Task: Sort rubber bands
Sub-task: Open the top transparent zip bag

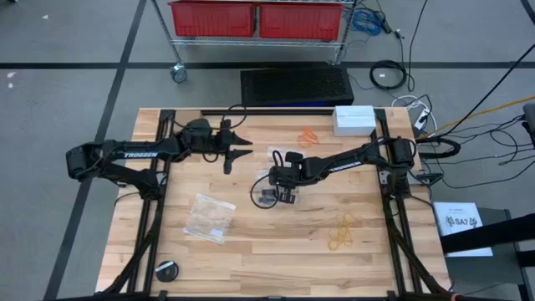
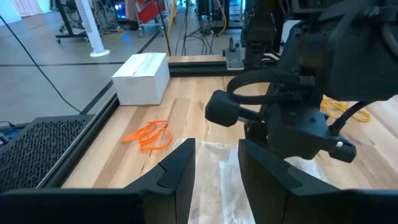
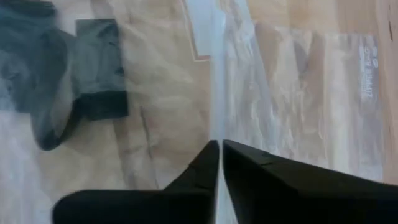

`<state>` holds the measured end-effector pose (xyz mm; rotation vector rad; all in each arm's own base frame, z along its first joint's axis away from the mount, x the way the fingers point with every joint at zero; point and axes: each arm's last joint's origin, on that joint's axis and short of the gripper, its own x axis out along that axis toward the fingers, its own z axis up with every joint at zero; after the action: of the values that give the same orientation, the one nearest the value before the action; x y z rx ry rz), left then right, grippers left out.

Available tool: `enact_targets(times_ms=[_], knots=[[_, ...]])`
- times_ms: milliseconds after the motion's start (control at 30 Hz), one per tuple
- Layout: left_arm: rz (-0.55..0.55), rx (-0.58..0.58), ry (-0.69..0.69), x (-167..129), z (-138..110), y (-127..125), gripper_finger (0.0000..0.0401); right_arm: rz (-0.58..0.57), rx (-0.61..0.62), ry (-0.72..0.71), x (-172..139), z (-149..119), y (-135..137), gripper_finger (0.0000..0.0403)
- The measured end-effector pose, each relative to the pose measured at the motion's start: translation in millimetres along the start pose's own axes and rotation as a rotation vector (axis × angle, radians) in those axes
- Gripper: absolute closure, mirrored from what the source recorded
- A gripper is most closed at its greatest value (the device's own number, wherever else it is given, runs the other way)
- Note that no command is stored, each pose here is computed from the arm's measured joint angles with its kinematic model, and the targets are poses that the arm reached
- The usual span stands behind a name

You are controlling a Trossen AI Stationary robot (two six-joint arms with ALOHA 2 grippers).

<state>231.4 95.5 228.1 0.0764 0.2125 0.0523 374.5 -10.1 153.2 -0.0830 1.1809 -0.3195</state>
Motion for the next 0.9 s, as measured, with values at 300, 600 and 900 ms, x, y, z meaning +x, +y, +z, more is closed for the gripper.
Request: enact_targets(times_ms=[300, 600, 900], knots=[[0.000, 0.001, 0.000, 0.0, 0.0, 0.0, 0.0271, 0.002, -0.009, -0.005, -2.5, 0.0, 2.6, 0.0399], [0.000, 0.001, 0.000, 0.0, 0.0, 0.0, 0.0271, -0.089, -0.014, -0.020, -4.9, -0.6, 7.4, 0.0357], [0.000, 0.001, 0.000, 0.0, 0.0, 0.0, 0.0271, -0.088, -0.022, 0.014, 7.4, -3.8, 10.5, 0.0285]])
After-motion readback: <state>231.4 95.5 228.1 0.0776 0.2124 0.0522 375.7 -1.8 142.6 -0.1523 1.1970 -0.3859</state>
